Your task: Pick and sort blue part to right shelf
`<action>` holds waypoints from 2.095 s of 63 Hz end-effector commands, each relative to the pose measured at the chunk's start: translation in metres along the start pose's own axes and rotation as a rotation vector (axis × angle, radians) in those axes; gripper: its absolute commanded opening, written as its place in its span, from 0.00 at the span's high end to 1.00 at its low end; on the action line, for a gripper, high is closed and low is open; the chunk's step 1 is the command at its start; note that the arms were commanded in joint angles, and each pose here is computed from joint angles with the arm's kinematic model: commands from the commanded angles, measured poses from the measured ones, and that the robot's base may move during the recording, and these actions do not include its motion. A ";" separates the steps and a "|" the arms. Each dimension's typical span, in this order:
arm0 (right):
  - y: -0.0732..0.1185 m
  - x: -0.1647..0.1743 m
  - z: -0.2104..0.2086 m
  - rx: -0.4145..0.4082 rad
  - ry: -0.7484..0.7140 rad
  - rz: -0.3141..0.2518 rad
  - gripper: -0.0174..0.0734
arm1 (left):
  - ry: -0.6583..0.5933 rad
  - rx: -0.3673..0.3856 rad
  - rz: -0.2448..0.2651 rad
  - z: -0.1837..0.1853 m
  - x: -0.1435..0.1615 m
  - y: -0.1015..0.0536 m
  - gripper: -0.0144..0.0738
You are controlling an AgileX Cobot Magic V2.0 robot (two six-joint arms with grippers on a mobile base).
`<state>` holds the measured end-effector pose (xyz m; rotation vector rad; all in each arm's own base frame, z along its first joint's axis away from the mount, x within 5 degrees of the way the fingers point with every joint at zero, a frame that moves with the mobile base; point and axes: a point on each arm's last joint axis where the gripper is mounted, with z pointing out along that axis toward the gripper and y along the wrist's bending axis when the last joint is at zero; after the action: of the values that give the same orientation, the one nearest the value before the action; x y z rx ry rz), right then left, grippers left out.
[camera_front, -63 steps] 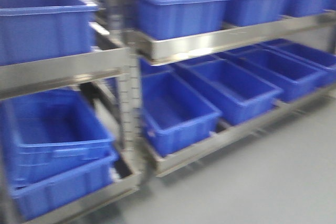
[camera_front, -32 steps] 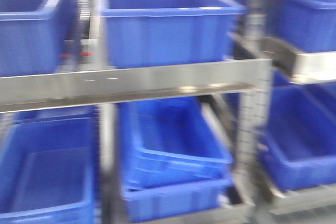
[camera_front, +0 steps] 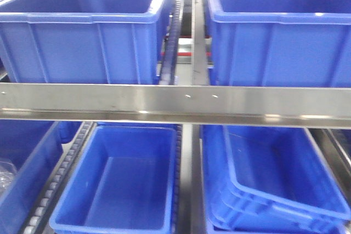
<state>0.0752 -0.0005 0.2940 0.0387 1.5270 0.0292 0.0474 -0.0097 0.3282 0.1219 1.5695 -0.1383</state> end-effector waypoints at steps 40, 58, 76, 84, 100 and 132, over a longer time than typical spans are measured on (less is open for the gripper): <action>0.000 -0.018 -0.001 0.005 -0.114 -0.005 0.33 | -0.110 -0.005 0.000 -0.002 -0.018 0.000 0.40; 0.000 -0.018 -0.001 0.005 -0.114 -0.005 0.33 | -0.110 -0.005 0.000 -0.002 -0.018 0.000 0.40; 0.000 -0.018 -0.001 0.005 -0.114 -0.005 0.33 | -0.110 -0.005 0.000 -0.002 -0.018 0.000 0.40; 0.000 -0.018 0.000 0.005 -0.113 -0.005 0.33 | -0.110 -0.005 0.000 -0.002 -0.018 0.000 0.40; 0.000 -0.018 0.000 0.005 -0.113 -0.005 0.33 | -0.110 -0.005 0.000 -0.002 -0.018 0.000 0.40; 0.000 -0.019 0.000 0.004 -0.120 -0.005 0.33 | -0.112 -0.005 0.000 -0.002 -0.018 0.000 0.40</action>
<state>0.0752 -0.0005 0.2940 0.0399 1.5270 0.0306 0.0474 -0.0097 0.3282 0.1221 1.5695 -0.1379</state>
